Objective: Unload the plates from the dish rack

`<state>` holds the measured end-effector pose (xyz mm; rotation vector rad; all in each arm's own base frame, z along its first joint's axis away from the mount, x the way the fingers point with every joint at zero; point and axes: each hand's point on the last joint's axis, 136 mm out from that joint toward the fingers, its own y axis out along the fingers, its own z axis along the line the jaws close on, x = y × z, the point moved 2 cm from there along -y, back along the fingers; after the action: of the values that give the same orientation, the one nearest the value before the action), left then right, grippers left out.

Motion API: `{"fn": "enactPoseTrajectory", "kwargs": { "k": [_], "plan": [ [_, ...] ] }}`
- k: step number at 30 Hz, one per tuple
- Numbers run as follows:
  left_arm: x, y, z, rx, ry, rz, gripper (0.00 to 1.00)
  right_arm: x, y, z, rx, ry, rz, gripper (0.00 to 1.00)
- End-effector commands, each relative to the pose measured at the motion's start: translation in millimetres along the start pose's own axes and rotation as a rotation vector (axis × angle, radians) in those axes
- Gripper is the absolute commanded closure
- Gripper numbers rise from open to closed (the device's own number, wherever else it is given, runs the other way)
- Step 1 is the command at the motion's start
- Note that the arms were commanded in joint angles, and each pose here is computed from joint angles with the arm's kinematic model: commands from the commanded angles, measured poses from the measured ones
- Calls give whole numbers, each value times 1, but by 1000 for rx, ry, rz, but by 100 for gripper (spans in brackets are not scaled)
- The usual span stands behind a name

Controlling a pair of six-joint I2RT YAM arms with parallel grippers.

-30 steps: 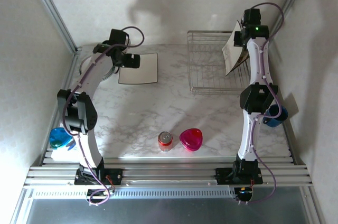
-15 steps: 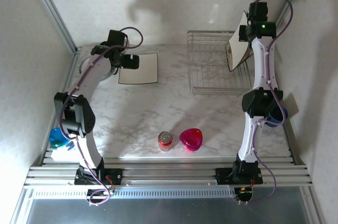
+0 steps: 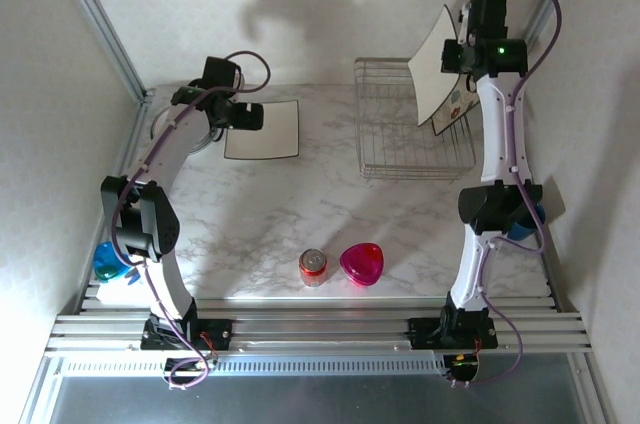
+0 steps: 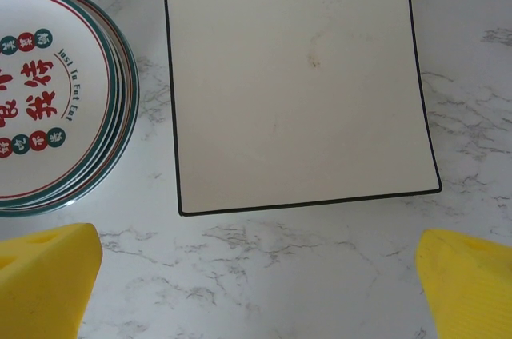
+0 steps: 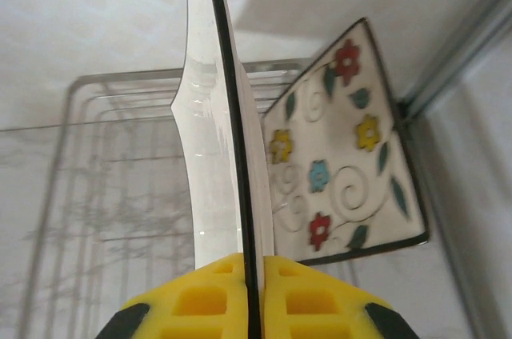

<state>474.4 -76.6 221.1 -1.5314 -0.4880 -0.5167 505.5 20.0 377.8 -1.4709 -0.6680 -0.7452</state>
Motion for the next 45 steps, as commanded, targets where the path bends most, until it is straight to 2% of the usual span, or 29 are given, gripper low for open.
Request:
{"fn": "enactPoseTrajectory", "kwargs": {
  "k": [1,11,21,30,37,40,45],
  "plan": [
    [4,-6,-2,-20,-20,-25,1,58,-79,23,204,126,-290,100],
    [1,1,-7,-54,-19,-24,1,34,-109,62,633,360,-331,100],
    [4,6,-17,-120,-22,-24,0,-30,-75,83,989,555,-261,100],
    [2,10,-23,-156,-24,-11,0,-94,-33,91,1089,669,-178,100],
    [2,13,-22,-146,-31,3,1,-111,-20,98,1102,685,-148,100],
    [6,9,-38,-247,-29,-18,1,-114,-16,102,1120,685,-136,100],
    [14,-10,-88,-610,-49,-42,0,-114,-11,114,1174,679,-119,100]
  ]
}}
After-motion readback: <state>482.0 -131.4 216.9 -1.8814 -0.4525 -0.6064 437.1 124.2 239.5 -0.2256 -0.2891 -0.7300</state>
